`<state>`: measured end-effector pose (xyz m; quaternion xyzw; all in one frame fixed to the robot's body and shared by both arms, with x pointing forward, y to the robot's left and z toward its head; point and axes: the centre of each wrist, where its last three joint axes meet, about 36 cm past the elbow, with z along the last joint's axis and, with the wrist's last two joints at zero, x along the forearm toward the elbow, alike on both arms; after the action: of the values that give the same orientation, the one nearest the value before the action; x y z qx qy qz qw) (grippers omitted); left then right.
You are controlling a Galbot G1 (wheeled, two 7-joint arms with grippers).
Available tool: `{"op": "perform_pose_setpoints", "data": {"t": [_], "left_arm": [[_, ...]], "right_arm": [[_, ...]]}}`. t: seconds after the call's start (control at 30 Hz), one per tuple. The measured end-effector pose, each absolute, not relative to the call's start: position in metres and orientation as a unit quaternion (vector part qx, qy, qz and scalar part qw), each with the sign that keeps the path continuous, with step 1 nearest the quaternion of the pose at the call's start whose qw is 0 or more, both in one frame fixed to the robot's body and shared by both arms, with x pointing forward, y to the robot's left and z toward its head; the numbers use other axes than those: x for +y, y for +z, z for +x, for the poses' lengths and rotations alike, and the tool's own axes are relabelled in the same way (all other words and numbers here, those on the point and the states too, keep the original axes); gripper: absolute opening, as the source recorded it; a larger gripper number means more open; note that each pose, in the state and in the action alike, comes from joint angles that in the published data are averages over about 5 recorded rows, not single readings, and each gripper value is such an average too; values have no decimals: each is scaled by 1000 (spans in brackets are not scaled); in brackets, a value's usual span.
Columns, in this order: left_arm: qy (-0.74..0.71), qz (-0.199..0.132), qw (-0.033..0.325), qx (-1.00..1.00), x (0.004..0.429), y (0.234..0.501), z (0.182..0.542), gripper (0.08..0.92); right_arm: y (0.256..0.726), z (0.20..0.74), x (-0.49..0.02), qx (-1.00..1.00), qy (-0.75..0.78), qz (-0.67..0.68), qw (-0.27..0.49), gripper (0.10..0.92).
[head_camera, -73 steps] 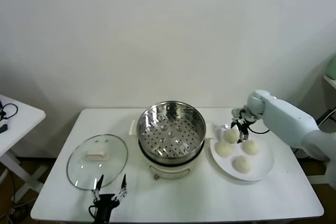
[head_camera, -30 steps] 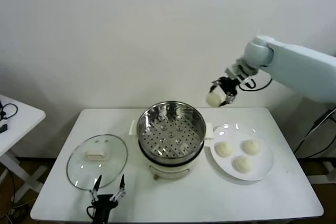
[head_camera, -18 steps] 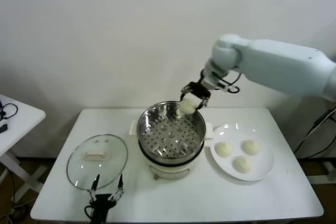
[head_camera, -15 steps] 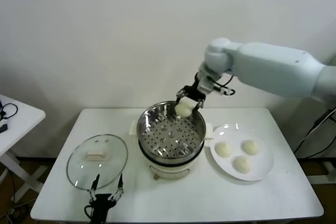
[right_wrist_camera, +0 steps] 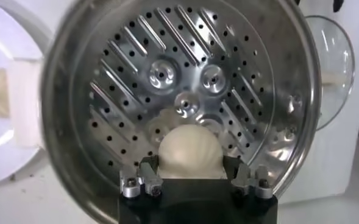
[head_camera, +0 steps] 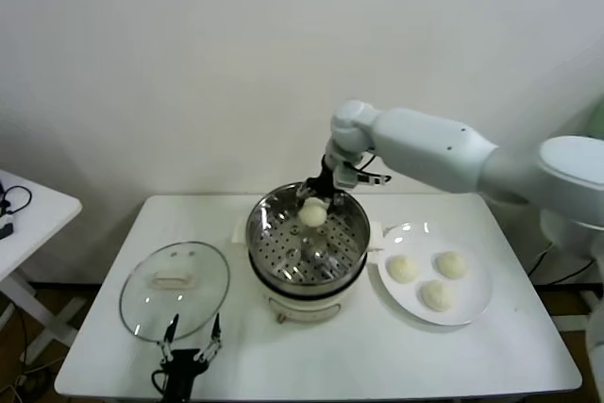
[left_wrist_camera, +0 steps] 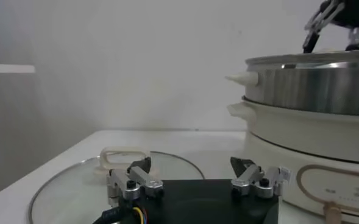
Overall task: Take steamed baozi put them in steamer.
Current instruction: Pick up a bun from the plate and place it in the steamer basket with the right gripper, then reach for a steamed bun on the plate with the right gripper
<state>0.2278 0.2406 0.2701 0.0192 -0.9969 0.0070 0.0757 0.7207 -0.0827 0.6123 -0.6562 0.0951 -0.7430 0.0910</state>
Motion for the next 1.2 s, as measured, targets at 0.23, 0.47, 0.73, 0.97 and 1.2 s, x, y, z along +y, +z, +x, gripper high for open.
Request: {"op": "perform_pose_setpoints", "data": {"t": [0.23,0.47,0.73,0.97,1.2], "left_arm": [[10,20,75,-997,241,268,230,823],[12,23,75,-997,242,267,231,823],[11,21,76,-997,241,267,231,823],[9,19,77,-997,240,269,229,823],[4,13,76,-997,238,270,226,823]], "right_arm": [[599,730,-75,91,-747,-654,81,696],[591,736,-72,91,-749,-653,70,738],[597,738,-78,101,-743,-658,63,822],[641,742,-107,135,-728,-670,50,823],[689,737,-186,196,-697,-689,2,823]]}}
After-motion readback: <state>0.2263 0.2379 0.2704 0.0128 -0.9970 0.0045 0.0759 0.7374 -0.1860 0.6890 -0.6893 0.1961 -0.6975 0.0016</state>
